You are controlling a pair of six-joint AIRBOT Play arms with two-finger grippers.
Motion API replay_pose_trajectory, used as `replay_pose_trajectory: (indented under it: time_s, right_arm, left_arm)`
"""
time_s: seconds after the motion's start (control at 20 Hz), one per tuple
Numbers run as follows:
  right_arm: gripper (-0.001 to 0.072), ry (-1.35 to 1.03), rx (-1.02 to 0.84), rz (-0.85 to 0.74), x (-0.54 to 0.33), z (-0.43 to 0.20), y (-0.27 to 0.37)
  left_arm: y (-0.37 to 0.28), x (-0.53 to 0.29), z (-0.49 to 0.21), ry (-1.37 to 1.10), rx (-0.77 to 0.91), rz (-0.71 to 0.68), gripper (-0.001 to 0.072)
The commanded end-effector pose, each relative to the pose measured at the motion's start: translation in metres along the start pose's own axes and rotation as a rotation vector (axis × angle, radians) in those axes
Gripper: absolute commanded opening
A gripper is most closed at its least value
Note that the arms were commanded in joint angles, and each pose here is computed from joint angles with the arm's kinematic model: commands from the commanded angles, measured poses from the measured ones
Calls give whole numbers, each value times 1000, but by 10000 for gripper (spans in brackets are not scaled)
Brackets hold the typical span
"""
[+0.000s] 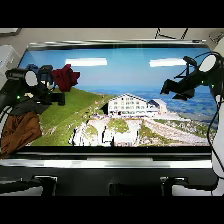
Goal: Fold the clothes and pants, and hang the long-sleeved shirts on hangers.
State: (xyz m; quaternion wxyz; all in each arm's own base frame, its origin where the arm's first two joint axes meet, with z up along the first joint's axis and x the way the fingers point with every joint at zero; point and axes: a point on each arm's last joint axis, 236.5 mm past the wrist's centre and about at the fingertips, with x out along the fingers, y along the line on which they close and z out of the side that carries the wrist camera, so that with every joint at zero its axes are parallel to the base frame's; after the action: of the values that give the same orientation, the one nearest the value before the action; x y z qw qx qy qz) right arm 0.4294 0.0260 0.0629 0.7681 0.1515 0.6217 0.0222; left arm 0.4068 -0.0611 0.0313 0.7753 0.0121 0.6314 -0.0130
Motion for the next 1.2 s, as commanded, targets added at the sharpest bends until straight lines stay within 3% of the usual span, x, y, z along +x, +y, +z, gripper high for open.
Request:
replay_pose_trajectory:
  time_s: [0.0,0.5,1.05,1.15]
  right_arm:
    - [669,0,-1,1,0,0,1]
    - [669,-4,0,1,0,1,1]
    - [668,-515,4,64,-31,117,15]
    - [669,-518,-16,54,-31,117,14]
  left_arm:
    - [0,0,0,-1,0,0,715]
    - [0,0,1,-3,0,0,715]
    - [-41,-13,164,-682,-27,-154,716]
    - [-19,-10,194,-756,-208,-197,716]
